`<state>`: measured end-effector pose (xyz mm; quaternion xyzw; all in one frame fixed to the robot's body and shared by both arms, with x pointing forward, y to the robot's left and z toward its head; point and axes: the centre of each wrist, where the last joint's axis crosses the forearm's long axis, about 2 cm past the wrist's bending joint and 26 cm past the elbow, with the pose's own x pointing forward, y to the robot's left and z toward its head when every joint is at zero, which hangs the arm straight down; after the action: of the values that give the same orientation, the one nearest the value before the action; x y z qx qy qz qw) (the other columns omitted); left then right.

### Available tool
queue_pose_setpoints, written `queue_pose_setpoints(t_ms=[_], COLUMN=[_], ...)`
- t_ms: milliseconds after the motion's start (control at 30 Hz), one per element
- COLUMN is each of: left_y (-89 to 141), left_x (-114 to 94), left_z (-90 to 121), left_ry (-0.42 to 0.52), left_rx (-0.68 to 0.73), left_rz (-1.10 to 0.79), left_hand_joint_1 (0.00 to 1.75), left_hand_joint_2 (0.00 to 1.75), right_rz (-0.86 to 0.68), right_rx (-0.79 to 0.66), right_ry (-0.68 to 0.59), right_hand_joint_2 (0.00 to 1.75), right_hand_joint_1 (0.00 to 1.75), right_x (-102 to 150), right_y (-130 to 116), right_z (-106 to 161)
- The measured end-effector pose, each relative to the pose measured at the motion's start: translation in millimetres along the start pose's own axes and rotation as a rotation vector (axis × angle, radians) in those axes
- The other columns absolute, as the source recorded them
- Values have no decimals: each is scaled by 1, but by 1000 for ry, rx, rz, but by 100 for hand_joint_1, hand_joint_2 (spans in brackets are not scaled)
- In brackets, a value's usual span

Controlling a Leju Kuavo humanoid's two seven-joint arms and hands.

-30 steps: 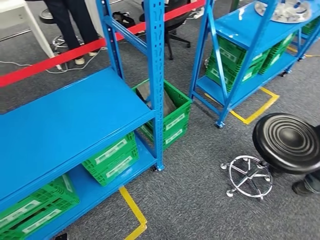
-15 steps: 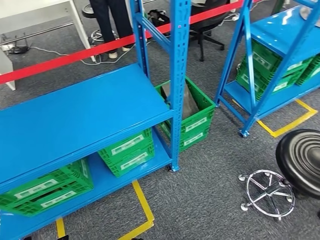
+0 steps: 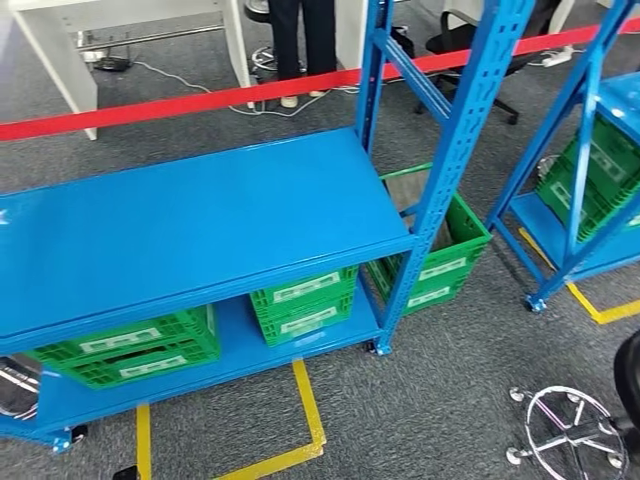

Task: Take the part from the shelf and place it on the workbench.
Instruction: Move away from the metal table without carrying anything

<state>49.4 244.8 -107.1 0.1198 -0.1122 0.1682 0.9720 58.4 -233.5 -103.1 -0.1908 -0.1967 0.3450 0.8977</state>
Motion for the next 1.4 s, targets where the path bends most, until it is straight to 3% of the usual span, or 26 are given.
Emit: queue_pose_setpoints(t_ms=[967, 1100, 1233, 1333, 1400], left_y=[0, 0, 2, 3, 6], left_x=[2, 3, 4, 5, 5], left_z=[0, 0, -1, -2, -2], left_ry=[-9, -7, -4, -9, -19], left_rx=[14, 16, 25, 32, 35], left_rz=[-4, -14, -21, -39, -60], left_hand_joint_1=[0, 0, 0, 0, 0], left_hand_joint_2=[0, 175, 175, 175, 87], right_rz=[-44, -61, -80, -107, -131], right_rx=[14, 30, 48, 59, 61], right_ry=[3, 16, 42, 49, 53], right_hand_joint_2=[0, 0, 175, 175, 87], right_hand_joint_1=[0, 0, 0, 0, 0], right_x=[-1, -2, -2, -3, -3], right_y=[-3, -3, -3, -3, -3], right_z=[-2, -2, -2, -2, -2])
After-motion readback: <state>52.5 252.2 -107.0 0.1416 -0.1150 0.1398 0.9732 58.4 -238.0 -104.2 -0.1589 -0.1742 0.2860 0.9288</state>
